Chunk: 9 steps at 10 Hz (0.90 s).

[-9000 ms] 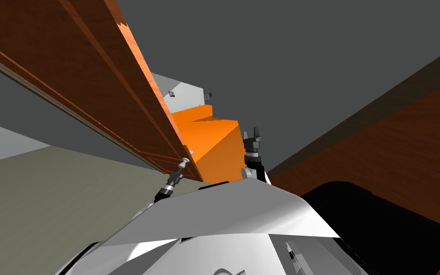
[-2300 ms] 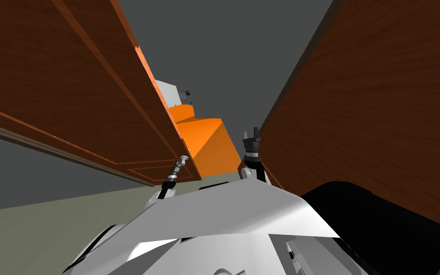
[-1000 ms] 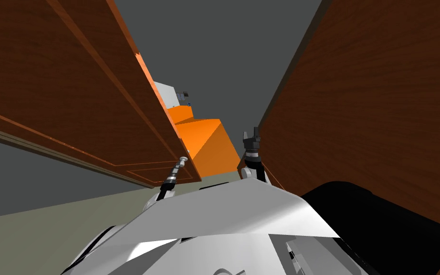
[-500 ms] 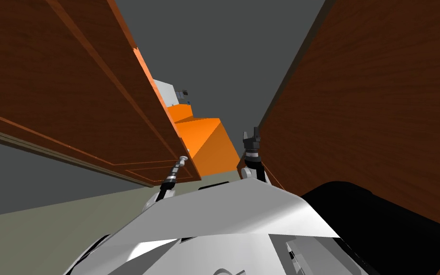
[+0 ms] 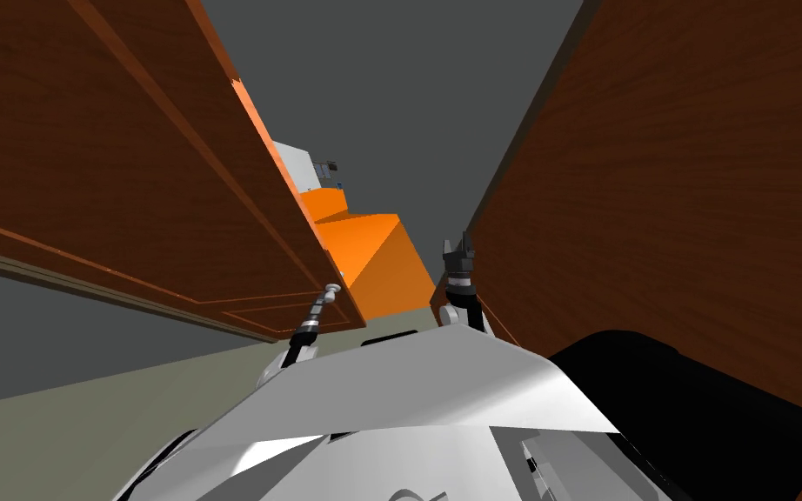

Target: Pull the door open

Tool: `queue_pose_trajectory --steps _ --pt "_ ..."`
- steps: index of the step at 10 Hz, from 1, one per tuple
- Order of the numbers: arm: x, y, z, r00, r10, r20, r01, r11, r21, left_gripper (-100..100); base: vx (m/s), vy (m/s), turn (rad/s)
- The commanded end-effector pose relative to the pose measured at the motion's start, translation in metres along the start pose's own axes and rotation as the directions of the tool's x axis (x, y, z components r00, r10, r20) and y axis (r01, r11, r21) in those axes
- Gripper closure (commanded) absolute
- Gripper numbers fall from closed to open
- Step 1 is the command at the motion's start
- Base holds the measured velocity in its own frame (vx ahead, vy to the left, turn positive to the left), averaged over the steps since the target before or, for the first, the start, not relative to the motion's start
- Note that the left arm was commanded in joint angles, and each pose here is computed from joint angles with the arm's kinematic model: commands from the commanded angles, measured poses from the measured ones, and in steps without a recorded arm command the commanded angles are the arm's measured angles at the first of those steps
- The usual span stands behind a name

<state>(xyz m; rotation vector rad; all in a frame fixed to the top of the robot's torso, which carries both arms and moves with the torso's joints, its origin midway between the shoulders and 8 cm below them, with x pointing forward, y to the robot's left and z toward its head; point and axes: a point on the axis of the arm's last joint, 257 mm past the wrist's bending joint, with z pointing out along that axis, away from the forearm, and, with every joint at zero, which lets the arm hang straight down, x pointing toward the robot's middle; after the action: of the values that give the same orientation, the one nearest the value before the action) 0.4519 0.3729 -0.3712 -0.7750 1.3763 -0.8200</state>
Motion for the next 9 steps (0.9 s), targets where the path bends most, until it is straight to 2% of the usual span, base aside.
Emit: queue_pose_trajectory --steps 1,2,4,6,9 --pt "0.0126 -0.0021 -0.0004 0.9978 -0.065 -0.009 0.065 0.9979 0.003 100 -0.038 0.017 -0.089" --pt "0.0119 -0.0018 -0.0003 0.9950 -0.100 -0.004 0.100 0.9950 0.001 100 -0.056 0.025 -0.097" --pt "0.0119 -0.0018 -0.0003 0.9947 -0.103 -0.004 0.103 0.9947 0.001 100 -0.027 0.010 -0.004" --pt "0.0104 -0.0010 0.0000 0.9846 -0.175 0.007 0.175 0.9846 -0.003 100 -0.038 0.020 -0.058" --pt "0.0104 -0.0010 0.0000 0.9833 -0.182 0.007 0.182 0.9833 -0.003 100 -0.020 0.006 -0.022"
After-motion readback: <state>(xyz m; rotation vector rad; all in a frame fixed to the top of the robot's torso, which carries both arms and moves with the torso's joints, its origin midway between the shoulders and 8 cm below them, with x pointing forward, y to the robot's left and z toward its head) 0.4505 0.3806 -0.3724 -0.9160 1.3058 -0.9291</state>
